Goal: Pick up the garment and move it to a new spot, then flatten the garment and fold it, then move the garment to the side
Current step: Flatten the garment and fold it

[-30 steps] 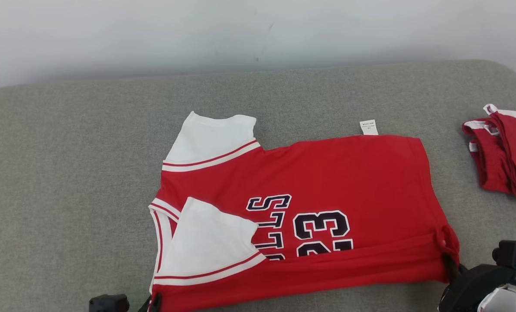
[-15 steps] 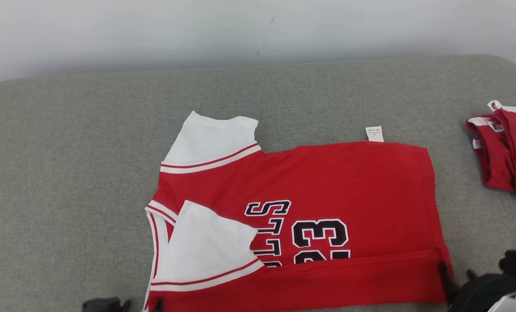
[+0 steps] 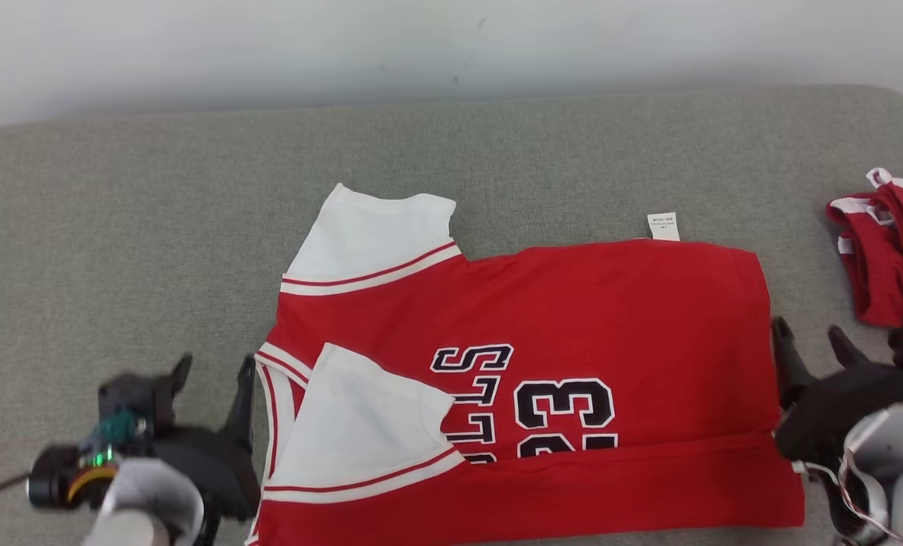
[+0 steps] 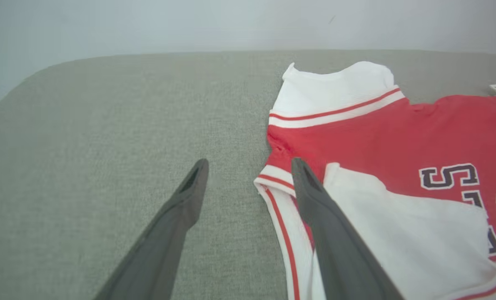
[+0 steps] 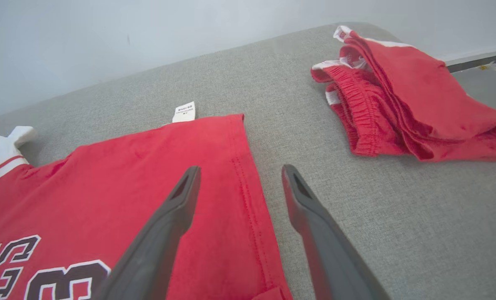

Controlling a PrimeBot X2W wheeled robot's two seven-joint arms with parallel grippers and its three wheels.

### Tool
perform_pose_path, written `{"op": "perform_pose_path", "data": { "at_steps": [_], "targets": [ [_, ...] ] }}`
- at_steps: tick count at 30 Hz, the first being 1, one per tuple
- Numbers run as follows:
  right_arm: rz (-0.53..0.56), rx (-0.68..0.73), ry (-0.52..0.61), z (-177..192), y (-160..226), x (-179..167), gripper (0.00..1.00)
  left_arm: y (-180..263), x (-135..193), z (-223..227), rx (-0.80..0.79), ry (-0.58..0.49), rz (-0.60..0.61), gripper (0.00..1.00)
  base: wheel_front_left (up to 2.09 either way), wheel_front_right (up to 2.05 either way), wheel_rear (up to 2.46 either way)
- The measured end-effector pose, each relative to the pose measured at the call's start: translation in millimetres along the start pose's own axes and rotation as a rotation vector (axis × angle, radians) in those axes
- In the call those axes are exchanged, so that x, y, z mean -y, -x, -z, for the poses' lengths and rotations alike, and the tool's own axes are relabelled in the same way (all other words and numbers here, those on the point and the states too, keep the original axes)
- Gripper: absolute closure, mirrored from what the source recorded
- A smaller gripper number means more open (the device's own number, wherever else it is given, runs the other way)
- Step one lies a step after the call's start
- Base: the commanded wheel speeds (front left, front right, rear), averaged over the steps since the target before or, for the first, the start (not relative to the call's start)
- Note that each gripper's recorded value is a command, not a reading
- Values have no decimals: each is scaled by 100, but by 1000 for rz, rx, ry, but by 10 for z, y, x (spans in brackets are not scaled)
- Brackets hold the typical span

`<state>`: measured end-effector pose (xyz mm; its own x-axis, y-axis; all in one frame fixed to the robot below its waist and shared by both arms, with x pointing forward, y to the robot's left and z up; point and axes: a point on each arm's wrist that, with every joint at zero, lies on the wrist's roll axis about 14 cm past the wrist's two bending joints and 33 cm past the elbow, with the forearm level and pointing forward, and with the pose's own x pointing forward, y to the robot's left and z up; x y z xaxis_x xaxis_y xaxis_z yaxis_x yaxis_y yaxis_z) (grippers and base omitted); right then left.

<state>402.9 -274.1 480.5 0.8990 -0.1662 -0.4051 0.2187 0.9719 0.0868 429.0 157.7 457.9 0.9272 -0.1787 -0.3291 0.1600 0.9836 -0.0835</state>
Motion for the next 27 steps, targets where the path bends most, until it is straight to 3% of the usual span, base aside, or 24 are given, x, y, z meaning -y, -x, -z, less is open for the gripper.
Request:
{"op": "perform_pose_path", "data": {
  "at_steps": [12, 18, 27],
  "targets": [
    [-56, 76, 102, -399, -507, -399, 0, -894, 152, -689, 106, -108, 111, 0, 0, 0, 0],
    [-51, 111, 113, -516, -732, -410, 0, -1346, 184, -646, 43, -166, 140, 0, 0, 0, 0],
    [10, 71, 119, -320, -903, -160, 0, -1896, 292, -323, -100, -185, 171, 0, 0, 0, 0]
  ]
}}
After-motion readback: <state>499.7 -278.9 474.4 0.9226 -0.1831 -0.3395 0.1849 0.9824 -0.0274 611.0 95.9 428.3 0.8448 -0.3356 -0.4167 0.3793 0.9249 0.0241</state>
